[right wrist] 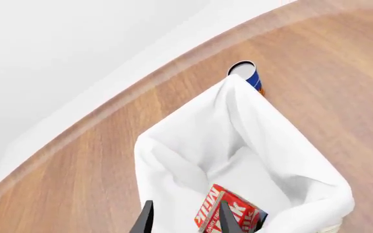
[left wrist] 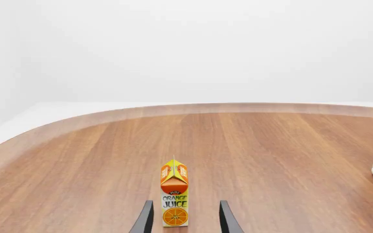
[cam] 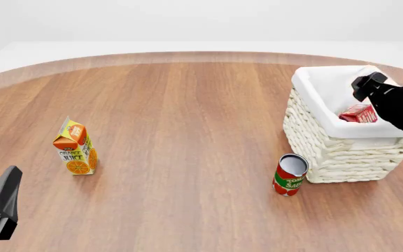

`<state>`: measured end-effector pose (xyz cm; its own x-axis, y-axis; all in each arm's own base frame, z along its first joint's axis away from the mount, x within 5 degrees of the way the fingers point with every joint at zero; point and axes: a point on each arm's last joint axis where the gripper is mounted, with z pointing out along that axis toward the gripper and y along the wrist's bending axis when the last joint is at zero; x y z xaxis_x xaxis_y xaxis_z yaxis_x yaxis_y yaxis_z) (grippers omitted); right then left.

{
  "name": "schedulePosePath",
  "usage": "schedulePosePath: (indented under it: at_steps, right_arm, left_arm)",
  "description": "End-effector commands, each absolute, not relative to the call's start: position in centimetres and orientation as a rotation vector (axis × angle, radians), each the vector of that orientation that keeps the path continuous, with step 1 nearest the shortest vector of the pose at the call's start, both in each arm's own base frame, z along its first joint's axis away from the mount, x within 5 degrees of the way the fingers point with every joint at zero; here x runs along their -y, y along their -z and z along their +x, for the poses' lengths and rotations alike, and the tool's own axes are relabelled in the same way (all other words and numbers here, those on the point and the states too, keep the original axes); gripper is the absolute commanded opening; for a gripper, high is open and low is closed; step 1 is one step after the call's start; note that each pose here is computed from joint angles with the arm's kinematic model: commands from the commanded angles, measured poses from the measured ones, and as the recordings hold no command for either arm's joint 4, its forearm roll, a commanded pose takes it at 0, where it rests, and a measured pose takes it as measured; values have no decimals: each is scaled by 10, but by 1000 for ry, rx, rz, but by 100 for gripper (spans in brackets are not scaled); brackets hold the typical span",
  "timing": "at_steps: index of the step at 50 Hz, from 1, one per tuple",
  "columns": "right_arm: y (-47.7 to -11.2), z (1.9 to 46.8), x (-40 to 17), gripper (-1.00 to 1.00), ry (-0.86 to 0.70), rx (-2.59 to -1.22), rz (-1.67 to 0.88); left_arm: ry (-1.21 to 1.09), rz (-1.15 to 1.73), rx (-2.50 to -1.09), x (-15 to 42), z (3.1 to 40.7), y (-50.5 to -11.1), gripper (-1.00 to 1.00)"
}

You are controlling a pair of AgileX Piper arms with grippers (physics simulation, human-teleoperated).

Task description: Pick the milk and place it in the basket.

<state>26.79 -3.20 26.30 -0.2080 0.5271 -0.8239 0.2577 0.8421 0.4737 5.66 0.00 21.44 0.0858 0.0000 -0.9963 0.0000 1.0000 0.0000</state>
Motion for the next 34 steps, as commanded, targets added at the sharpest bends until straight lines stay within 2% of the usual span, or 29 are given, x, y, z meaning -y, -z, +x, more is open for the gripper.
schedulePosePath:
  at_steps: [1,34]
  right_arm:
    - [-271,269,31,100,-288,-1772,594]
    - [-289,271,34,100,-242,-1752,539]
  left_arm:
    - [0,0,-1485,0,57,-214,100]
    - [0,0,-1485,0,57,-214,100]
